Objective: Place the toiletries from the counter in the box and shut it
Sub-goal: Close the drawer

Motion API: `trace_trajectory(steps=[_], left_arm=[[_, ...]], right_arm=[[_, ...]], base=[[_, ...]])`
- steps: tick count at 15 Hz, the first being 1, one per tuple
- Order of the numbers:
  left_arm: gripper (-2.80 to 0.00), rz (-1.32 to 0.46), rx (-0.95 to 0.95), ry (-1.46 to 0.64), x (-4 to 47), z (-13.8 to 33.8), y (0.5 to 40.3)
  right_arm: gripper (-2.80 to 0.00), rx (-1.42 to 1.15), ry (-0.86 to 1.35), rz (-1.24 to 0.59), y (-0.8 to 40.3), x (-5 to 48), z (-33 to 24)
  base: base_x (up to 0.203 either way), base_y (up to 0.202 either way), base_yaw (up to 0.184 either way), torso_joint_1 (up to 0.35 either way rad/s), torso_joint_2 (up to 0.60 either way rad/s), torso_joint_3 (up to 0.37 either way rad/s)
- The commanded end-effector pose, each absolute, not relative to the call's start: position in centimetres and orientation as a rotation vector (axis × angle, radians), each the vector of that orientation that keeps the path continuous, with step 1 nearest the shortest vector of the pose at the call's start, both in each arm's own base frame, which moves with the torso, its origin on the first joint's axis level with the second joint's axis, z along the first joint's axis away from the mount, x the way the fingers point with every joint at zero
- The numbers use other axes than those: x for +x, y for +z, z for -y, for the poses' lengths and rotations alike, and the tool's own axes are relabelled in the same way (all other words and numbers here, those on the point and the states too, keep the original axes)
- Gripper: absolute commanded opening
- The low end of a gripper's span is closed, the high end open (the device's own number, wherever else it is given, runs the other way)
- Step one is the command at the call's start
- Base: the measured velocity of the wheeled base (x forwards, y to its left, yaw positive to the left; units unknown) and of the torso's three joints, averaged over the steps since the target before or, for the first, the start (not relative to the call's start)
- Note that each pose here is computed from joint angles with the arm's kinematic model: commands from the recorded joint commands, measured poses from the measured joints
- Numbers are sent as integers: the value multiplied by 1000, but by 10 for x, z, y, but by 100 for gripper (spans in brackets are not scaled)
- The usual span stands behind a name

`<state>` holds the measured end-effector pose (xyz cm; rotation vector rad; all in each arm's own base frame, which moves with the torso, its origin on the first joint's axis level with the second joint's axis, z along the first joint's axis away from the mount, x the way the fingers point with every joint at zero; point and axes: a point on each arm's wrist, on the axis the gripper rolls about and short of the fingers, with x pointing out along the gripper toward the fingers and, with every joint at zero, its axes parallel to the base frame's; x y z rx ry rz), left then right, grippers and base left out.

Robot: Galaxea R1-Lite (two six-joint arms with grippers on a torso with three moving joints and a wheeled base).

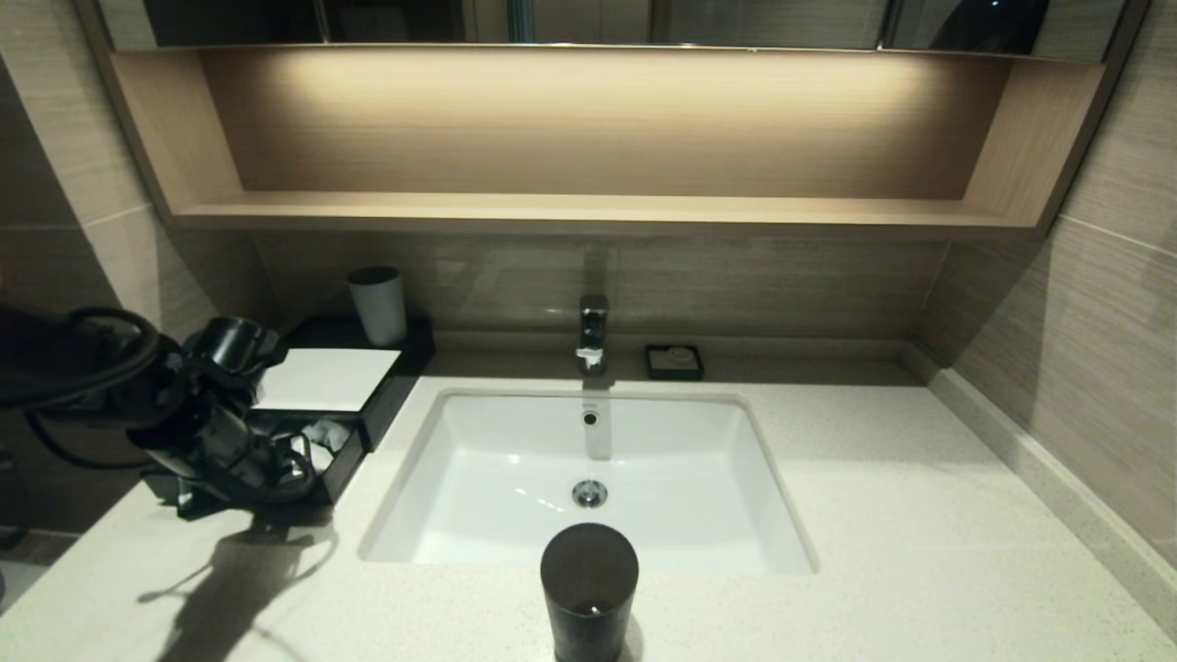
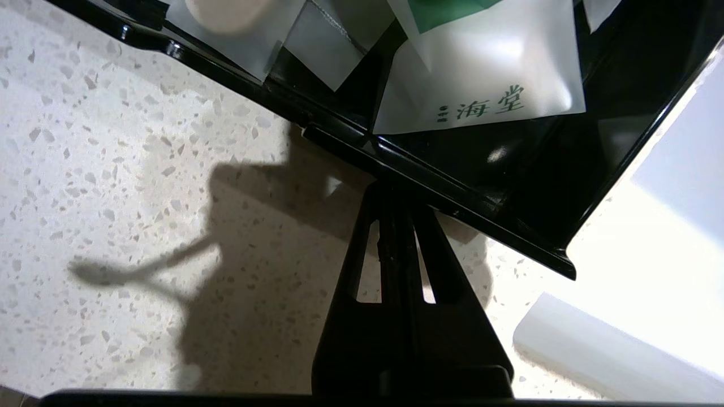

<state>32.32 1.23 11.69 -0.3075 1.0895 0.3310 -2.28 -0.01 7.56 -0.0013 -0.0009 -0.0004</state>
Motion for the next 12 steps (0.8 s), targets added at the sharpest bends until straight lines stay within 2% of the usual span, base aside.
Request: trace_trajectory(steps=[1,12], left_arm=[[-280,-1076,-309,324,328,-8,112],[-280,-974,-319,349,341,-2,111]], right_arm=[[-280,-2,0,0,75,-23,0],[-280,-2,0,0,75,-23,0]], base=[[0,0,0,0,0,0],[0,0,0,0,0,0]])
